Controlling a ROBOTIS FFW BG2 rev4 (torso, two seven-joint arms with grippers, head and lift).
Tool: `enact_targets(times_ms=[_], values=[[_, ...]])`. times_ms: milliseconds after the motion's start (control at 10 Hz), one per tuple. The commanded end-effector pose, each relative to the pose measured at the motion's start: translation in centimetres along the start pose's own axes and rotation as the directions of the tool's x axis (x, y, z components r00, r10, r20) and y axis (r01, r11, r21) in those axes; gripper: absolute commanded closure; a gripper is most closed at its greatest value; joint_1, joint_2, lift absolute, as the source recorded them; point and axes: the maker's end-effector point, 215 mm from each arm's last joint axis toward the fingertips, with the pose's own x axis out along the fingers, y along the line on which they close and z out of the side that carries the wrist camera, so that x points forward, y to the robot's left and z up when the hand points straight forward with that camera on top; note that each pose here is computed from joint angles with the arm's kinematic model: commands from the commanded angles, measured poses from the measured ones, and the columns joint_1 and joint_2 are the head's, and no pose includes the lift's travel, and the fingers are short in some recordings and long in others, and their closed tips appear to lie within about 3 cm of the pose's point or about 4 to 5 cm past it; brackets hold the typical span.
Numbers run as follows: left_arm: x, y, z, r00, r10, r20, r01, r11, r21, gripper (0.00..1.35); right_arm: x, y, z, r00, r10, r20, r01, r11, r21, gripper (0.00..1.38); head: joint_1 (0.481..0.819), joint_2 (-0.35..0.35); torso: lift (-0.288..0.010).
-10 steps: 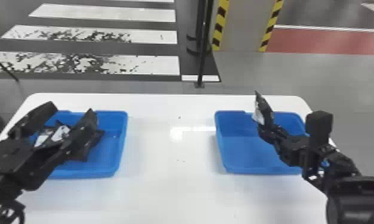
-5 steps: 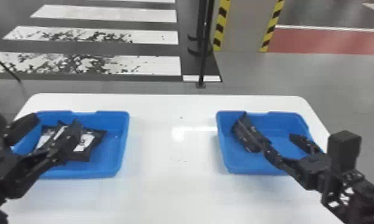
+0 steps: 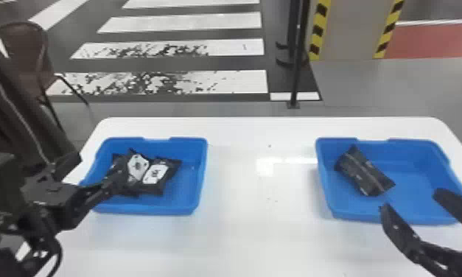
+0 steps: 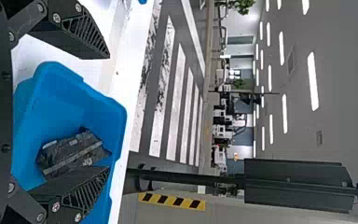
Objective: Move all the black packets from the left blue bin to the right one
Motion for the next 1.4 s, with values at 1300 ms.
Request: enact_targets(times_ms=[1300], values=[[14.5, -3.0, -15.2, 0.818, -0.076, -0.570, 0.047, 0.997, -0.065, 0.16, 0.2, 4.0, -2.0, 0.996, 0.092, -0.015, -0.089, 0.988, 0.126, 0.20, 0.695, 0.128, -0.140]])
